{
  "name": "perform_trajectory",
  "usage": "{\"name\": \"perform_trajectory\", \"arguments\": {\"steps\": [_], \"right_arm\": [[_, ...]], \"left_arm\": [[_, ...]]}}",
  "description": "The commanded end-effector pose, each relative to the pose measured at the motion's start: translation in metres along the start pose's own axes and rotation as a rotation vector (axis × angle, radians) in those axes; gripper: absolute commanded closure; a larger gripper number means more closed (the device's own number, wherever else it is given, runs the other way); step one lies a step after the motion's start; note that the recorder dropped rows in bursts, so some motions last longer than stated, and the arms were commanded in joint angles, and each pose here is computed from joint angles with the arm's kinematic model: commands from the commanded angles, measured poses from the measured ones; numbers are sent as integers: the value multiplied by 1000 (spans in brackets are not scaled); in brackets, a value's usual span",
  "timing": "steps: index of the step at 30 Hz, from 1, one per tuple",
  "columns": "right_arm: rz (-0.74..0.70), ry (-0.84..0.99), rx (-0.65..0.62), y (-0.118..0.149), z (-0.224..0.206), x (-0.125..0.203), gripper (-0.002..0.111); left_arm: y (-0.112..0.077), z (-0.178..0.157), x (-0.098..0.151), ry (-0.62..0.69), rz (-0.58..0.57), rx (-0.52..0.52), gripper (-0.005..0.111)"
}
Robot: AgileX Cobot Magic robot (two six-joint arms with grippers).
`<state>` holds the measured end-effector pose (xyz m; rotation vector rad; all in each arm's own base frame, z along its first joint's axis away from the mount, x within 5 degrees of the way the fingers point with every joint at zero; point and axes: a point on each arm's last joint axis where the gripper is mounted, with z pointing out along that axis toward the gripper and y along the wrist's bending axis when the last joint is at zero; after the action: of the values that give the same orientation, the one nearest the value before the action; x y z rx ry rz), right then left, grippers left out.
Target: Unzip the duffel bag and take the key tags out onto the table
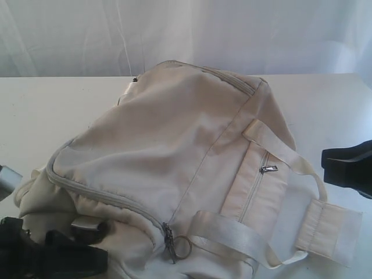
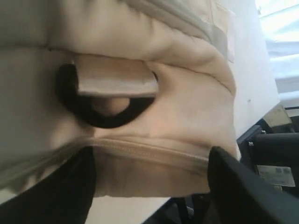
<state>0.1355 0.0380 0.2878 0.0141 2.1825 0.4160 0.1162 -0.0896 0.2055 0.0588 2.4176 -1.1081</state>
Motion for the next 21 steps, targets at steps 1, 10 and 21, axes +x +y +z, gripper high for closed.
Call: {"name": "perform_trajectory", "arguments": {"steps": [1, 10, 21], "right_arm": [[-15, -5, -2, 1, -1, -2, 108], [-21, -15, 1, 0, -1, -3, 108], [-44, -13, 1, 0, -1, -2, 108]], "left_arm": [[11, 8, -8, -52, -16, -66, 44], [19, 12, -12, -71, 56, -138, 107], [-2, 6, -34, -76, 223, -97, 107]]}}
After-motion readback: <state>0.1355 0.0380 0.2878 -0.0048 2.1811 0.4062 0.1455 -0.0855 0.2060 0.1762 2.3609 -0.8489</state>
